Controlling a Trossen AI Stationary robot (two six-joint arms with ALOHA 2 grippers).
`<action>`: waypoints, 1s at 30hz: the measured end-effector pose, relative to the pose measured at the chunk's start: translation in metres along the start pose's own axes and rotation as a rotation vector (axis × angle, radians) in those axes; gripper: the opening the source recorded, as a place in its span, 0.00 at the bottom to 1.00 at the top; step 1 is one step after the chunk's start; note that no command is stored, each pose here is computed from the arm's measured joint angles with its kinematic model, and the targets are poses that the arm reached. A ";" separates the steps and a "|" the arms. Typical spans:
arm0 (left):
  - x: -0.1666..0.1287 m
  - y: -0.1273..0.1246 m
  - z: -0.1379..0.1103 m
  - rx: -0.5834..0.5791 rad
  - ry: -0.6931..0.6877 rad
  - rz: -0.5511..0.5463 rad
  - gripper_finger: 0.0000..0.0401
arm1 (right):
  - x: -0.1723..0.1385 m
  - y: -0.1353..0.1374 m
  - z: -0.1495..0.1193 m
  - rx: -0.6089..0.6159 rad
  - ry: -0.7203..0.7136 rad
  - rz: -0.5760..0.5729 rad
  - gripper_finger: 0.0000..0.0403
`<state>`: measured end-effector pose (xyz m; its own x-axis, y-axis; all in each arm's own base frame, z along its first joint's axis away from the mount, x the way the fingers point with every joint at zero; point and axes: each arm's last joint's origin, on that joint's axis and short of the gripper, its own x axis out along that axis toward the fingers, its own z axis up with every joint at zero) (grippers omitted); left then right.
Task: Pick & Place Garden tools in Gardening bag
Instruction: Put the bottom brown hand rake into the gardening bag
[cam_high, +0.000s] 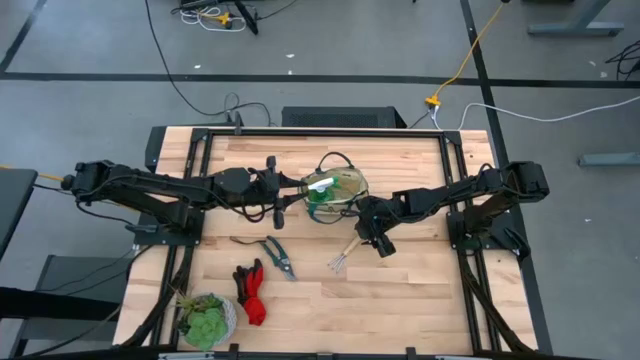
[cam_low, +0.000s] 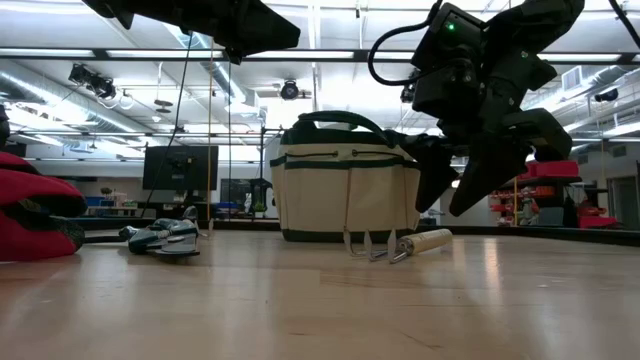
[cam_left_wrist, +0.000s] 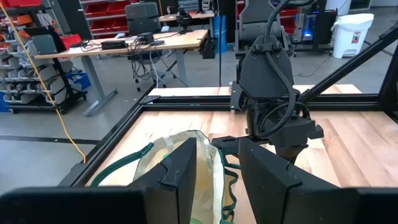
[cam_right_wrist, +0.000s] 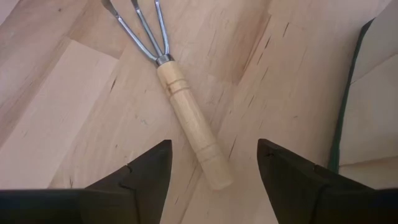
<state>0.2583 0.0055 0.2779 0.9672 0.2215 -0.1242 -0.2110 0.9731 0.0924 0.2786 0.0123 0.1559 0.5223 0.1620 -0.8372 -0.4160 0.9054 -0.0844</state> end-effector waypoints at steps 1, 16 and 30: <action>0.000 0.000 0.000 0.000 0.000 0.000 0.31 | 0.000 0.000 0.000 -0.005 0.001 0.001 0.59; 0.000 0.000 0.000 0.000 0.000 0.000 0.31 | -0.012 0.005 0.022 -0.062 0.068 -0.020 0.59; 0.000 0.000 0.000 0.000 0.000 0.000 0.31 | 0.008 0.006 0.015 -0.070 0.173 0.006 0.59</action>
<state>0.2583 0.0055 0.2779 0.9671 0.2217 -0.1243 -0.2112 0.9731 0.0924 0.2912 0.0252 0.1569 0.3865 0.0921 -0.9177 -0.4729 0.8740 -0.1114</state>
